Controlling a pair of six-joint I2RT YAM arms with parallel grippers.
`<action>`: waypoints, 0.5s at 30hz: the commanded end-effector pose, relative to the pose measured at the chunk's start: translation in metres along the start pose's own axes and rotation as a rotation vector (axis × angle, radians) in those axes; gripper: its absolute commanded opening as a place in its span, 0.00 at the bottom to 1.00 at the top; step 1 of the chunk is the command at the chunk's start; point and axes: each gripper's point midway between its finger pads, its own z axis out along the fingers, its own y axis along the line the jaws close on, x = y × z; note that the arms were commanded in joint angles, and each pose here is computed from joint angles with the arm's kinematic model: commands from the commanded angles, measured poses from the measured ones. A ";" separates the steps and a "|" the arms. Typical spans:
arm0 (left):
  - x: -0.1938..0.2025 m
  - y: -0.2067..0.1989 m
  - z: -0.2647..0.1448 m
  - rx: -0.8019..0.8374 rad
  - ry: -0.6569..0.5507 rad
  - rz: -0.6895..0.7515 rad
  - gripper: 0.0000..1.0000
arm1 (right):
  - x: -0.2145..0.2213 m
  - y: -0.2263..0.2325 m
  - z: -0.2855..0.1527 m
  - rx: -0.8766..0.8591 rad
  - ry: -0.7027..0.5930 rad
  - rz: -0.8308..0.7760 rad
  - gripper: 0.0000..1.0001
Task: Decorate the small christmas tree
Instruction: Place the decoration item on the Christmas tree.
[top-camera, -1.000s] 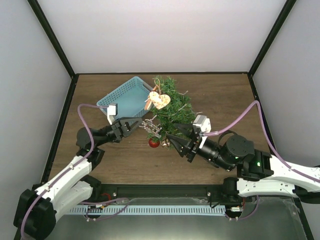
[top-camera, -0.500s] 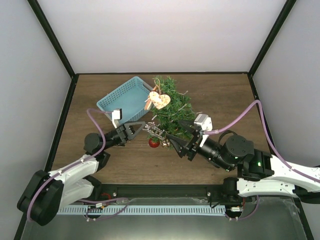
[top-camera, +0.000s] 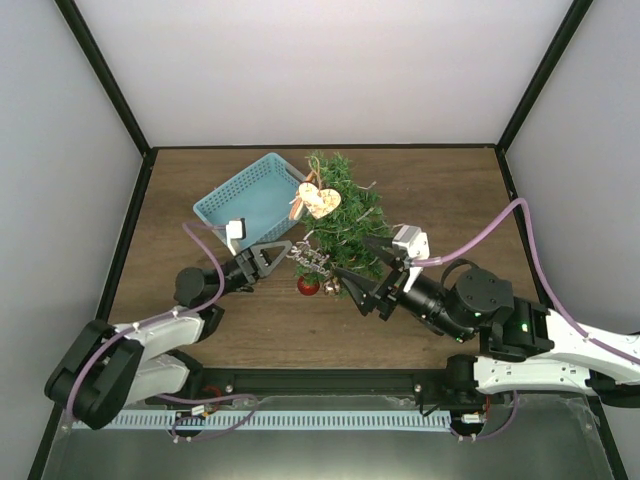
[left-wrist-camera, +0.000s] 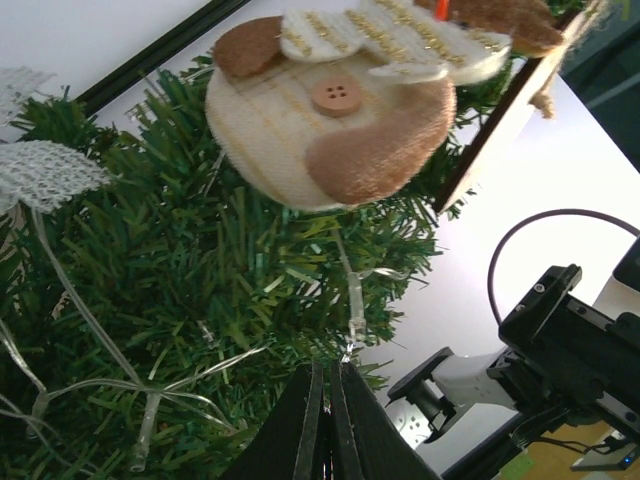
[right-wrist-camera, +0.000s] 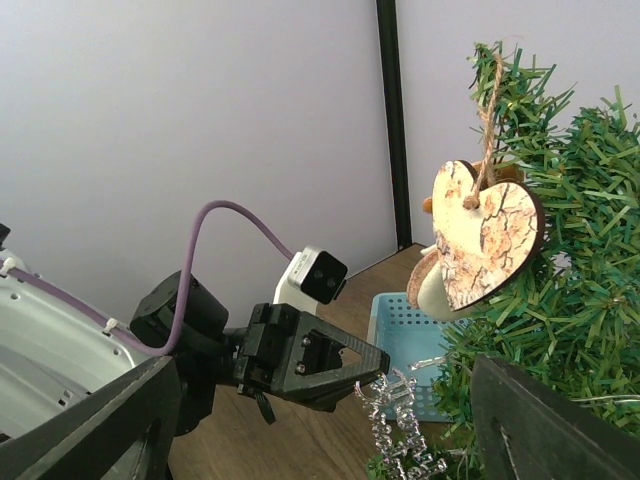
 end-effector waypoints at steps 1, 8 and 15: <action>-0.005 -0.017 0.000 0.086 -0.036 0.031 0.04 | -0.019 -0.003 -0.007 0.012 -0.035 0.026 0.83; -0.006 -0.011 0.002 0.100 -0.044 0.001 0.04 | -0.016 -0.003 -0.007 0.013 -0.022 0.032 0.85; -0.008 -0.010 0.006 0.123 -0.047 -0.012 0.04 | -0.009 -0.005 -0.005 0.029 0.000 0.028 0.86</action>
